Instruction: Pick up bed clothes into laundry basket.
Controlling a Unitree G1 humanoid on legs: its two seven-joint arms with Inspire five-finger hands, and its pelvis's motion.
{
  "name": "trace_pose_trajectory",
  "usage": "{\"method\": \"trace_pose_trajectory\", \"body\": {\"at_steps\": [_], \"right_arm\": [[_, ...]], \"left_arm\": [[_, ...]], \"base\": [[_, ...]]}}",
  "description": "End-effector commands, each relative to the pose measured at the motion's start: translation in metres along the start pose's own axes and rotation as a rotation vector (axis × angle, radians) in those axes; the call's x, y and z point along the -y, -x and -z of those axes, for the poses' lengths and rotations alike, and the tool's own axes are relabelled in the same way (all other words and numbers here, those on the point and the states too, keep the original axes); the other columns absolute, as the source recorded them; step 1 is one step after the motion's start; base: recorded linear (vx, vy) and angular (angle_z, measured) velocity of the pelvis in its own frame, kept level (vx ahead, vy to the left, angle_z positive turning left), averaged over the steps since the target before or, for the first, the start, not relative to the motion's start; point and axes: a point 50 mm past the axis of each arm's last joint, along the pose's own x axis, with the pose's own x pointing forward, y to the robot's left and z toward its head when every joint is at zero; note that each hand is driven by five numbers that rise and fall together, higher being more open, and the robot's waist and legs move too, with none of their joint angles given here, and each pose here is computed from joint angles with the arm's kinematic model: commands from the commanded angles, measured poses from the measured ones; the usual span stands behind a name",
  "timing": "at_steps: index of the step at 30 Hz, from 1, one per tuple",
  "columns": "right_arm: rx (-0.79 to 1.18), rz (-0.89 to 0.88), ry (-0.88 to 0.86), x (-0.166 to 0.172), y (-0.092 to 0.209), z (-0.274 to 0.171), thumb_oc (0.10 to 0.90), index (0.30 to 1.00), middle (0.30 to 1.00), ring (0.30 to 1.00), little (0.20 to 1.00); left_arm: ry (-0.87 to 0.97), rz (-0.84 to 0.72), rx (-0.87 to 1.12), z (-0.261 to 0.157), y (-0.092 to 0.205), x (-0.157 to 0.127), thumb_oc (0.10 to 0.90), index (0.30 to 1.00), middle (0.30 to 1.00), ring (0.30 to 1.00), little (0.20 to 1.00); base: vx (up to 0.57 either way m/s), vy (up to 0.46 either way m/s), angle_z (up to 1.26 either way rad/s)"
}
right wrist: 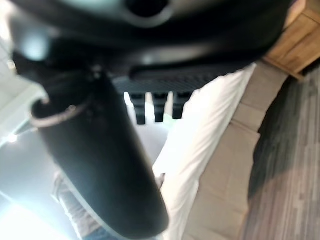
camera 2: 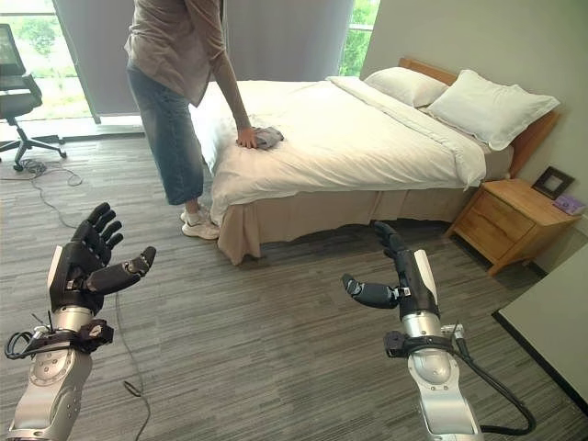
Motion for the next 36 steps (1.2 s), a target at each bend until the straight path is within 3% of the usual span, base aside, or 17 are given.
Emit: {"method": "trace_pose_trajectory", "body": {"at_steps": [1, 9, 10, 11, 17, 20, 25, 29, 36], "right_arm": [[0.352, 0.106, -0.003, 0.028, -0.026, -0.068, 0.8, 0.9, 0.9, 0.9, 0.9], [0.355, 0.104, 0.001, 0.028, -0.027, -0.069, 0.8, 0.9, 0.9, 0.9, 0.9], [-0.382, 0.108, 0.19, 0.024, 0.023, 0.078, 0.8, 0.9, 0.9, 0.9, 0.9], [-0.391, 0.094, 0.222, 0.021, 0.024, 0.08, 0.8, 0.9, 0.9, 0.9, 0.9], [-0.331, 0.069, 0.263, 0.015, 0.011, 0.069, 0.8, 0.9, 0.9, 0.9, 0.9], [-0.211, 0.076, 0.275, 0.01, -0.013, 0.044, 0.8, 0.9, 0.9, 0.9, 0.9], [-0.087, 0.116, 0.297, 0.023, -0.026, 0.02, 0.8, 0.9, 0.9, 0.9, 0.9], [0.105, 0.161, 0.403, 0.039, -0.031, -0.018, 0.8, 0.9, 0.9, 0.9, 0.9], [0.265, 0.199, 0.55, 0.051, -0.029, -0.05, 0.8, 0.9, 0.9, 0.9, 0.9]], "left_arm": [[0.016, 0.034, 0.274, -0.052, -0.017, 0.003, 0.8, 0.9, 0.9, 0.9, 0.9], [0.008, 0.036, 0.277, -0.053, -0.018, 0.003, 0.8, 0.9, 0.9, 0.9, 0.9], [-0.273, -0.163, -0.331, 0.069, 0.003, -0.034, 0.8, 0.9, 0.9, 0.9, 0.9], [-0.252, -0.13, -0.335, 0.07, 0.004, -0.028, 0.8, 0.9, 0.9, 0.9, 0.9], [-0.238, -0.073, -0.347, 0.074, 0.008, -0.015, 0.8, 0.9, 0.9, 0.9, 0.9], [-0.288, -0.068, -0.288, 0.063, -0.004, -0.011, 0.8, 0.9, 0.9, 0.9, 0.9], [-0.349, -0.006, -0.099, 0.028, -0.034, 0.004, 0.8, 0.9, 0.9, 0.9, 0.9], [-0.299, 0.018, 0.183, -0.029, -0.063, 0.026, 0.8, 0.9, 0.9, 0.9, 0.9], [-0.156, 0.053, 0.285, -0.047, -0.054, 0.04, 0.8, 0.9, 0.9, 0.9, 0.9]], "base": [[0.0, 0.0, 0.0], [0.0, 0.0, 0.0], [-0.11, 0.085, 0.14], [-0.13, 0.095, 0.24], [-0.04, 0.112, 0.04], [-0.02, 0.137, 0.0], [0.19, -0.083, 0.14], [0.36, -0.267, 0.21], [0.45, -0.301, 0.37]]}}
